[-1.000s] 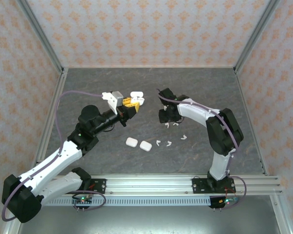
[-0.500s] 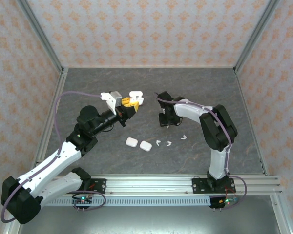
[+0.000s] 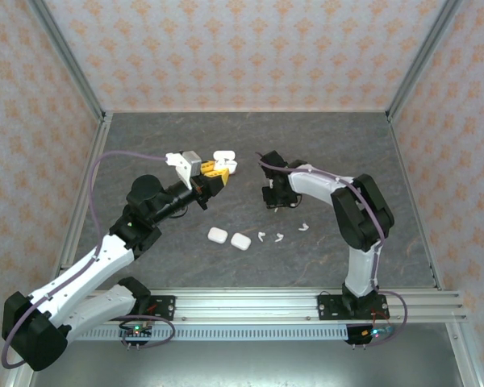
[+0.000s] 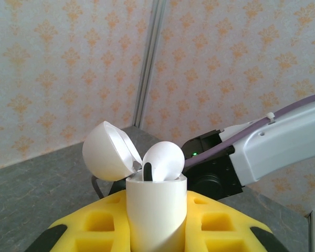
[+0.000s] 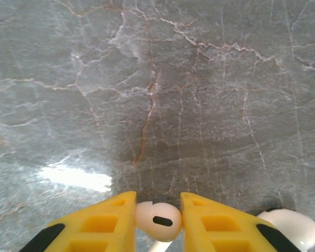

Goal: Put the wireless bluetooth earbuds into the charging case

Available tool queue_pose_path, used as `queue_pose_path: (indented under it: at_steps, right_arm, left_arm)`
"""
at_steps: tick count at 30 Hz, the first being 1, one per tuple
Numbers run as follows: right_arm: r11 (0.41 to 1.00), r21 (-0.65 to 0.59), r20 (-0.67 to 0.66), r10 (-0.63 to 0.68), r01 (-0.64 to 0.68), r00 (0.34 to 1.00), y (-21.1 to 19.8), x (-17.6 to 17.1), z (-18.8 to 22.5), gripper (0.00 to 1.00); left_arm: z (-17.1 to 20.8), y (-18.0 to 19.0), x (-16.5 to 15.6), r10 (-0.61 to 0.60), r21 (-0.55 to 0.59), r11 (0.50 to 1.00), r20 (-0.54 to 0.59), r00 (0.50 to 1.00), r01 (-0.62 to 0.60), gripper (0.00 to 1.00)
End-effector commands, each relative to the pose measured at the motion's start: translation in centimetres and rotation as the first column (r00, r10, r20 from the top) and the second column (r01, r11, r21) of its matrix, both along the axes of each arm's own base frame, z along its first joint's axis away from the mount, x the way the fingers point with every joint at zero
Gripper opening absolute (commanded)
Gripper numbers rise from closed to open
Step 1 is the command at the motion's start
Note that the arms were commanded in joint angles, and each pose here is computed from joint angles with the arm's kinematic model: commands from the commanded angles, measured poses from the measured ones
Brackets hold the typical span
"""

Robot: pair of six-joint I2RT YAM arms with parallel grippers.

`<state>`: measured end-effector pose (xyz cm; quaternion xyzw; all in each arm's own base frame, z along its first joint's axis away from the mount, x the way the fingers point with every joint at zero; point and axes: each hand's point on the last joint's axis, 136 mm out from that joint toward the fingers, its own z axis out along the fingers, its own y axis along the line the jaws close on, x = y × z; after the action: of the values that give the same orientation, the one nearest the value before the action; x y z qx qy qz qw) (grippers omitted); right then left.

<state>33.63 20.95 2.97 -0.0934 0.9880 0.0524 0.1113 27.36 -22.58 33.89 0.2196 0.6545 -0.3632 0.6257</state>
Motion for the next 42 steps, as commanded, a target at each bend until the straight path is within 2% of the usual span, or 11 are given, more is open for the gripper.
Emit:
queue_pose_path:
  at_steps: [1,6,10,16,20,23,26,30,42]
  right_arm:
    - [0.998,0.065,0.156,0.017,-0.027,0.988,0.4,1.2,5.0,0.24]
    - [0.985,0.16,0.349,0.004,-0.064,0.937,0.6,1.7,11.8,0.24]
    - [0.958,0.264,0.51,-0.042,-0.11,0.859,0.7,1.4,18.1,0.24]
    - [0.867,0.424,0.703,-0.131,-0.263,0.699,1.8,-0.4,27.8,0.24]
    - [0.795,0.469,0.776,-0.162,-0.385,0.61,3.1,-2.7,33.1,0.24]
    - [0.756,0.475,0.812,-0.181,-0.45,0.555,3.9,-4.1,35.6,0.24]
    - [0.734,0.473,0.832,-0.191,-0.487,0.521,4.7,-4.9,37.0,0.24]
    - [0.734,0.454,0.843,-0.171,-0.505,0.509,5.8,-4.9,37.3,0.24]
    - [0.731,0.443,0.831,-0.118,-0.519,0.543,8.3,-4.1,35.8,0.24]
  left_arm:
    - [0.8,0.3,-0.2,0.013,-0.02,1.0,0.039,0.999,-0.012,0.0]
    - [0.8,-0.3,0.1,-0.01,-0.055,0.998,0.027,1.0,0.012,0.0]
    - [0.7,-0.7,0.6,-0.016,-0.069,0.997,0.018,1.0,0.017,0.0]
    - [0.7,-1.3,1.2,-0.031,-0.109,0.994,0.006,0.999,0.032,0.0]
    - [0.8,-1.9,1.2,-0.056,-0.122,0.991,0.003,0.998,0.055,0.0]
    - [0.7,-2.2,1.2,-0.063,-0.12,0.991,0.001,0.998,0.062,0.0]
    - [0.7,-2.4,1.2,-0.067,-0.119,0.991,-0.001,0.998,0.067,0.0]
    - [0.9,-2.6,1.3,-0.075,-0.118,0.99,0.002,0.997,0.075,0.0]
    - [1.1,-3.1,1.2,-0.086,-0.104,0.991,0.008,0.996,0.086,0.0]
